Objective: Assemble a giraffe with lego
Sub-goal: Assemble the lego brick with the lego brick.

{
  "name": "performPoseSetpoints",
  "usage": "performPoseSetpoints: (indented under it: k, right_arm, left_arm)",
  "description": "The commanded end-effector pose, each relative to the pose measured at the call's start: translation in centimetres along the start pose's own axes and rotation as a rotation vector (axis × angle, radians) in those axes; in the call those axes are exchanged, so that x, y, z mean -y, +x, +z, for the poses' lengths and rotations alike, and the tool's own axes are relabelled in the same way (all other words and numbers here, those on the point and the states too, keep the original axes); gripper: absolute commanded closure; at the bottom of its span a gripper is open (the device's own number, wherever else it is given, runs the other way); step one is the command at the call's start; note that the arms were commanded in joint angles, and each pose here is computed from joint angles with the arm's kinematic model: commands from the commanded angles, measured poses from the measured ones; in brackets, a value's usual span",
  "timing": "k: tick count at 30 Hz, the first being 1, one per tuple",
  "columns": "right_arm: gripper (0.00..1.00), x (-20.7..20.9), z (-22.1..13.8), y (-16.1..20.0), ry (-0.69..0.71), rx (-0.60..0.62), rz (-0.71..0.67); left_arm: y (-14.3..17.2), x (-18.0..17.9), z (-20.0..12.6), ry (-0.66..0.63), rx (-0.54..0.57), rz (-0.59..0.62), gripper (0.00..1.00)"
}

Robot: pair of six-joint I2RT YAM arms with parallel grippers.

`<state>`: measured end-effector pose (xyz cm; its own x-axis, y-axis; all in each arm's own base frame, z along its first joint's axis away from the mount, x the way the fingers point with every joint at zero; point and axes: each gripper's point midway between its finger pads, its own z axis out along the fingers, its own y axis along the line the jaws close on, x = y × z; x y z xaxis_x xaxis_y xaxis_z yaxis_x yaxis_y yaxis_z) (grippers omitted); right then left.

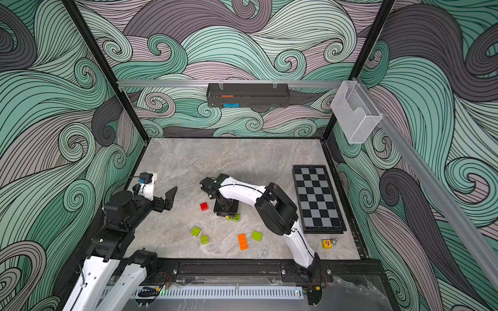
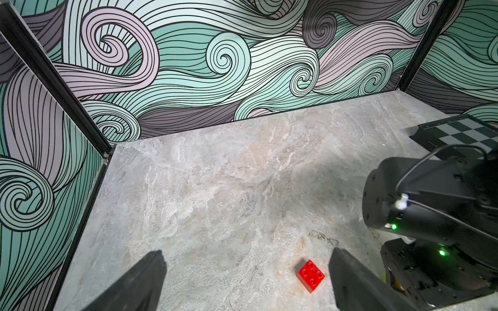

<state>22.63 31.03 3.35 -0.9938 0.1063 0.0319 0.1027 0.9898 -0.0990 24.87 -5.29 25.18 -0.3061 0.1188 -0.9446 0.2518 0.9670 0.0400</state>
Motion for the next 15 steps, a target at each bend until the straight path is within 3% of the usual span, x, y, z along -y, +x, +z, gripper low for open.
performPoseSetpoints:
  k: [1, 5, 6, 8, 9, 13, 15]
  right_arm:
    - [0.55, 0.4, -1.6, -0.8, 0.012, 0.08, -0.038]
    - [0.53, -0.1, -4.8, -1.7, -0.045, 0.163, -0.073]
    - [0.44, 0.1, -5.8, -1.8, -0.058, 0.185, -0.078]
    - [0.42, 0.7, -7.2, -2.0, -0.073, 0.223, -0.094]
    - [0.33, 1.0, -8.0, -1.9, -0.085, 0.239, -0.111]
    - [0.22, 2.5, -9.1, -0.9, -0.116, 0.249, -0.203]
    - [0.21, 3.3, -9.2, -0.2, -0.148, 0.247, -0.281]
  left_arm:
    - [-0.4, 0.1, 0.0, 0.001, 0.02, 0.012, 0.01]
    - [-0.3, -0.1, 0.1, -0.002, 0.014, 0.009, 0.01]
    - [-0.3, -0.1, 0.1, -0.002, 0.013, 0.009, 0.01]
    - [-0.2, -0.1, 0.1, 0.001, 0.01, 0.007, 0.01]
    - [-0.2, 0.0, 0.2, 0.004, 0.007, 0.006, 0.01]
    - [0.0, 0.0, 0.5, 0.011, -0.001, 0.005, 0.01]
    - [0.2, 0.0, 0.6, 0.017, -0.008, 0.002, 0.01]
